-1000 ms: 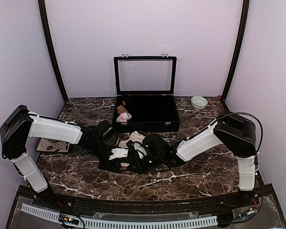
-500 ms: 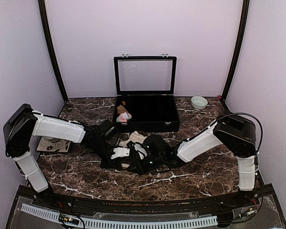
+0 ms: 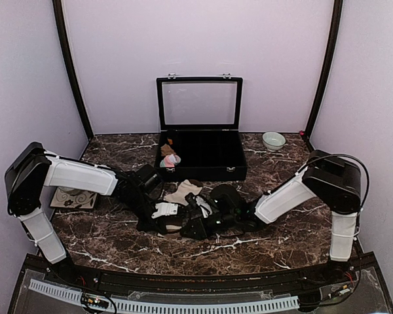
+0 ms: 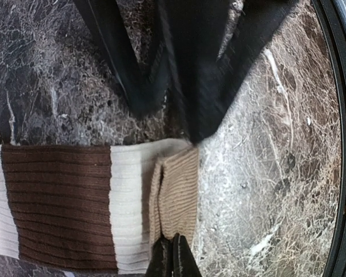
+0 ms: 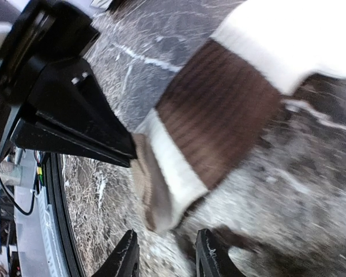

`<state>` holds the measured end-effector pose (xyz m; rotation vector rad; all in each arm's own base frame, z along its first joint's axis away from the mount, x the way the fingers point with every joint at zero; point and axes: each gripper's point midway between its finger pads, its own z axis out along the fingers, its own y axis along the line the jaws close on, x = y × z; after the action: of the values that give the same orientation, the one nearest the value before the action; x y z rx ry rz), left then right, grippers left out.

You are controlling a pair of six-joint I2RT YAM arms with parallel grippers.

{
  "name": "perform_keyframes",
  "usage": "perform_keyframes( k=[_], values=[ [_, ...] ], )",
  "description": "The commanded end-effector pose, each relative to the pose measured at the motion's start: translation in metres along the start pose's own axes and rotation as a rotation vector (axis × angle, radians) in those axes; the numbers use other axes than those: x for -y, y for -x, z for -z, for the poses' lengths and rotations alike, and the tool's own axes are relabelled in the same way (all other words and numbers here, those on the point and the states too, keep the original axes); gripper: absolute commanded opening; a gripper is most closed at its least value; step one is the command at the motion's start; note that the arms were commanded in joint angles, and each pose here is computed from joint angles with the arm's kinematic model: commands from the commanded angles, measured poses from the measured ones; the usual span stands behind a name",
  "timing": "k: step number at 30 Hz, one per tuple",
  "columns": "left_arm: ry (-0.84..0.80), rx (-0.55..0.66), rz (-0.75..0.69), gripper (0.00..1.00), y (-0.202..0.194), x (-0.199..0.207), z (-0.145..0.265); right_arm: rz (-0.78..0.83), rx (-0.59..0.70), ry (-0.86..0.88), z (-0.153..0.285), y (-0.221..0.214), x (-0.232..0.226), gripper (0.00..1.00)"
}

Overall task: Roll the socks
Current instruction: Roll the sock at the center of the board.

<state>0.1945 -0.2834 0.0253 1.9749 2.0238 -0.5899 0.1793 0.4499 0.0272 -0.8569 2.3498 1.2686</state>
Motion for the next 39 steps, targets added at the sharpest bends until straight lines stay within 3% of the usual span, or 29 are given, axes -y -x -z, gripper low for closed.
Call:
perform_keyframes(
  k=[1, 11, 21, 31, 39],
  values=[
    [-0.016, -0.008, 0.013, 0.0, -0.004, 0.007, 0.008, -0.111, 0.028, -0.013, 0.017, -0.003, 0.019, 0.35],
    [-0.017, 0.003, 0.016, 0.0, -0.002, 0.008, 0.009, -0.235, 0.15, 0.13, 0.028, 0.035, 0.02, 0.21],
    [-0.029, 0.006, 0.015, 0.0, -0.003, 0.01, 0.008, -0.224, 0.18, 0.195, 0.003, 0.08, 0.01, 0.18],
    [-0.041, -0.003, 0.017, 0.0, -0.005, 0.015, 0.012, -0.28, 0.111, 0.051, -0.035, 0.065, 0.055, 0.12],
    [-0.062, -0.029, 0.043, 0.0, -0.01, 0.019, 0.013, -0.256, 0.12, -0.067, -0.025, 0.053, 0.075, 0.1]
  ],
)
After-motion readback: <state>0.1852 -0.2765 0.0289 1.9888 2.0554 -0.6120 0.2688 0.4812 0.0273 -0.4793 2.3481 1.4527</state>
